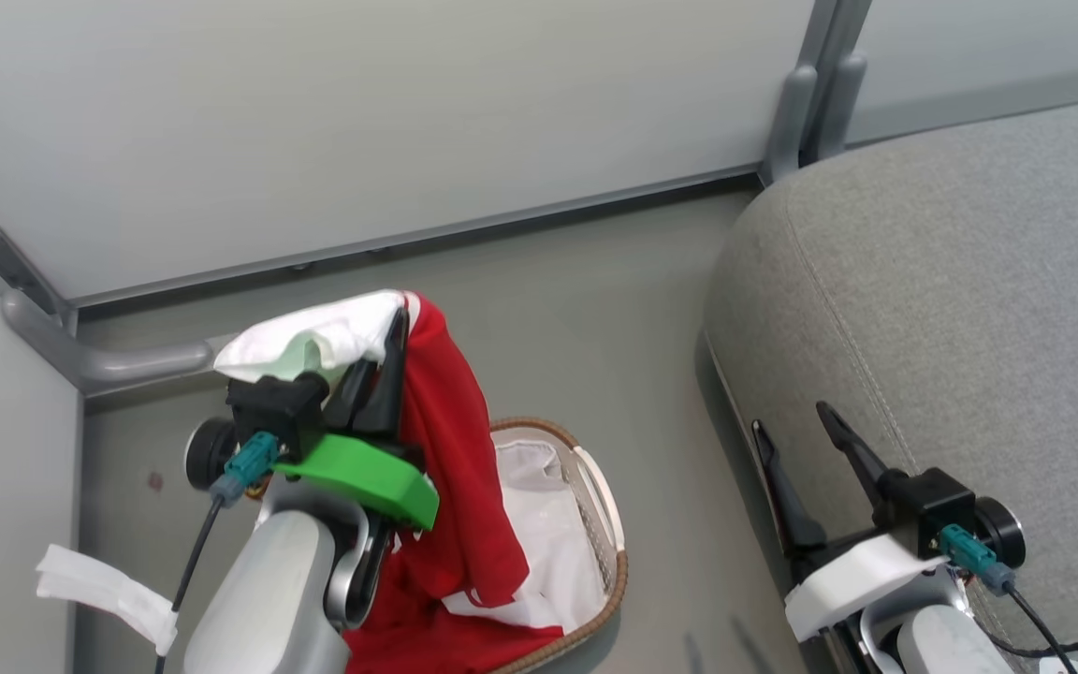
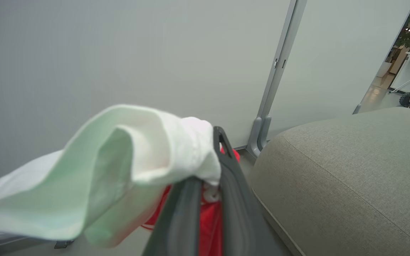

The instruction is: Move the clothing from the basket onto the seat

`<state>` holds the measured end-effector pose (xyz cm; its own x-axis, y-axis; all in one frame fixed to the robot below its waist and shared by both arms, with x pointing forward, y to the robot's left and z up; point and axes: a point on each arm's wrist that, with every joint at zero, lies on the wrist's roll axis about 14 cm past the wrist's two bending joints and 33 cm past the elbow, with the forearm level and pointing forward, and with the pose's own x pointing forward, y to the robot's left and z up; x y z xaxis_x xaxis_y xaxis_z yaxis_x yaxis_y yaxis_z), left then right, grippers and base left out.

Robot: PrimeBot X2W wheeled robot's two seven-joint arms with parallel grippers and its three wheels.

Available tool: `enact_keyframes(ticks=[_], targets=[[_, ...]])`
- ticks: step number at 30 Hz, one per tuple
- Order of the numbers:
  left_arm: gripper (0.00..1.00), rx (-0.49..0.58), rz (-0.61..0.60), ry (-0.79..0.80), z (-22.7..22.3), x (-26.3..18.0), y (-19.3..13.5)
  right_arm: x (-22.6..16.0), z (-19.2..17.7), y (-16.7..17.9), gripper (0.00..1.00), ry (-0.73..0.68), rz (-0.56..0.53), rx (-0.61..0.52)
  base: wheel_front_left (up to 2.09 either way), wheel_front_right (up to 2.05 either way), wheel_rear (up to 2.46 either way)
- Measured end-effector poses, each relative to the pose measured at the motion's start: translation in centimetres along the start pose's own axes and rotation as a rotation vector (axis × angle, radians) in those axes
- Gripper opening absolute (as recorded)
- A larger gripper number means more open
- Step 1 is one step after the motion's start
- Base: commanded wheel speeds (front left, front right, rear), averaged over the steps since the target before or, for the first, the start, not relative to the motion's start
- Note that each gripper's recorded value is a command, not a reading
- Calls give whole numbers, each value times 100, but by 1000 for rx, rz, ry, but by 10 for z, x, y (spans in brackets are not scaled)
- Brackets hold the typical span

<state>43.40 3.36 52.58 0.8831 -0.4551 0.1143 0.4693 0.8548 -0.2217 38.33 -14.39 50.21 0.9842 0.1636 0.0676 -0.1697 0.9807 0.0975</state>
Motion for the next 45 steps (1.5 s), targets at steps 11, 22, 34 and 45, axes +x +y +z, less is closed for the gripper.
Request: enact_keyframes(ticks=[11,22,34,45], targets=[[0,49,-70,-169,64,8,-24,-7,-22,53,100,68,160,-10,0,0,0],[0,43,-123,-162,63,5,-39,22,-19,143,100,60,474,-66,0,0,0],[0,23,-154,-137,58,-4,-54,49,-18,195,100,57,664,-147,0,0,0],[0,9,-98,-126,55,-7,-40,52,-40,194,0,144,640,-55,0,0,0]])
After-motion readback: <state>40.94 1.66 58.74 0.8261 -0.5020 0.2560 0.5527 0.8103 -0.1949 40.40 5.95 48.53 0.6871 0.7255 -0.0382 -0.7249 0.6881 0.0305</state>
